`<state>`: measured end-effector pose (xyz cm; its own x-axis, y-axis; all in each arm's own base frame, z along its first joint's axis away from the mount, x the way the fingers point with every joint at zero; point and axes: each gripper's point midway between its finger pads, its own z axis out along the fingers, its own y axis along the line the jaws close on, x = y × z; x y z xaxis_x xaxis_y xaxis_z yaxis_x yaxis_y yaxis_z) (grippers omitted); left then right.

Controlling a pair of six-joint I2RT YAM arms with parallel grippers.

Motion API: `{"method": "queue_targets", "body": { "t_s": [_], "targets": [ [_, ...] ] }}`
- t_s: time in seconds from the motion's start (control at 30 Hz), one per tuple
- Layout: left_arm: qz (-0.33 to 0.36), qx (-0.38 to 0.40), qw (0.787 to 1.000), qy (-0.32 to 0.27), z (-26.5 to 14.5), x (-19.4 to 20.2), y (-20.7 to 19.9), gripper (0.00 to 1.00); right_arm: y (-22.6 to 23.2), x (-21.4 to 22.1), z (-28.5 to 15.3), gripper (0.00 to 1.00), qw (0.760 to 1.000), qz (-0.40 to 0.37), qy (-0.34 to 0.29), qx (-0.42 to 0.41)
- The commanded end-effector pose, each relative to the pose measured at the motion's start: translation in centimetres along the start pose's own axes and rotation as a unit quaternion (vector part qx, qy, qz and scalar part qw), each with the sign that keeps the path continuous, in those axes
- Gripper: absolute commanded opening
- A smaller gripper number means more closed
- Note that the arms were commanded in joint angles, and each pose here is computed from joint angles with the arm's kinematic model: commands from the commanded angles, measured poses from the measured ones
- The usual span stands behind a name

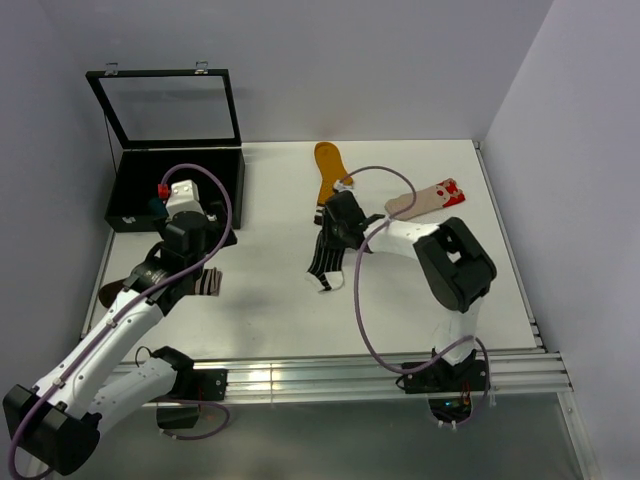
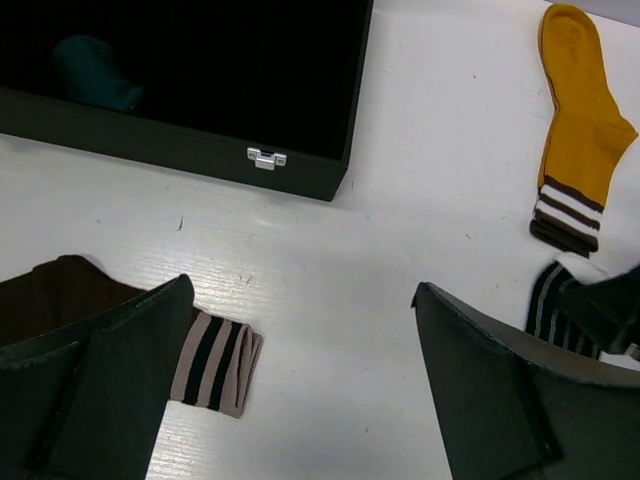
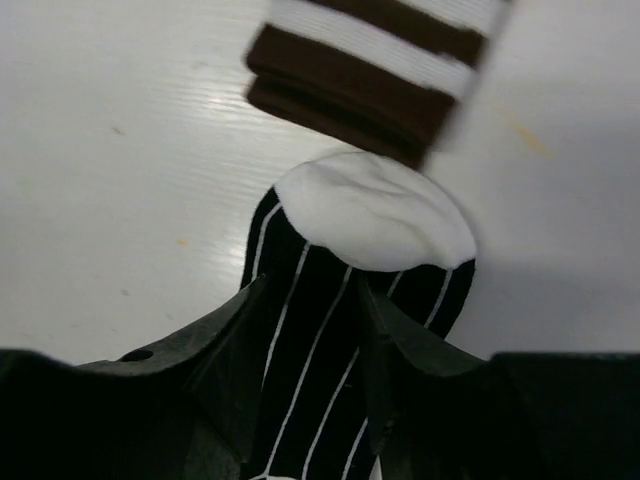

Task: Roll the socks
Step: Roll the sock at the center of the board.

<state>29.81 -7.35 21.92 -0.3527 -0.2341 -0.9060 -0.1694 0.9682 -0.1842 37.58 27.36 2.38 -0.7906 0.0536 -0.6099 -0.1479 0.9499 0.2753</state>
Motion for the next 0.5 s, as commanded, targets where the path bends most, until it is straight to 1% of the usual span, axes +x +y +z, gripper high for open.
{"method": "queue_targets", "body": {
  "t_s": [0.0,0.03,0.07,0.13,0.17,0.23,0.27,0.33,0.47],
  "targets": [
    [-0.017,0.013,1.0,-0.011,-0.2,-1.3,-0.7,0.99,-1.8,-0.4,-3.2,0.48,0.999,0.023,-0.029,0.037],
    [-0.019,0.013,1.0,-0.012,-0.2,-1.4,-0.6,0.99,-1.5,-1.1,-4.0,0.51,0.998,0.012,-0.046,0.032],
    [-0.019,0.016,1.0,-0.011,-0.3,-1.3,-0.7,0.99,-0.5,-2.2,-5.5,0.53,0.997,-0.016,-0.068,0.019],
    [-0.018,0.015,1.0,-0.01,-0.2,-1.3,-0.7,0.99,0.1,-2.2,-6.9,0.58,0.995,-0.053,-0.082,0.015],
    [-0.018,0.015,1.0,-0.01,-0.2,-1.3,-0.7,0.99,1.0,-2.2,-8.1,0.59,0.992,-0.089,-0.091,0.006],
    [-0.017,0.013,1.0,-0.007,-0.1,-1.2,-0.7,0.99,1.1,-0.7,-8.8,0.6,0.988,-0.129,-0.085,0.005],
    [-0.017,0.013,1.0,-0.006,-0.1,-1.2,-0.6,0.99,1.8,-0.2,-9.7,0.61,0.984,-0.156,-0.089,-0.004],
    [-0.016,0.014,1.0,-0.004,0.0,-1.1,-0.7,0.99,1.7,2.2,-10.2,0.63,0.981,-0.181,-0.064,-0.011],
    [-0.017,0.019,1.0,0.002,0.2,-0.9,-0.9,0.99,1.4,5.9,-9.8,0.61,0.981,-0.192,-0.009,-0.032]
  ]
}}
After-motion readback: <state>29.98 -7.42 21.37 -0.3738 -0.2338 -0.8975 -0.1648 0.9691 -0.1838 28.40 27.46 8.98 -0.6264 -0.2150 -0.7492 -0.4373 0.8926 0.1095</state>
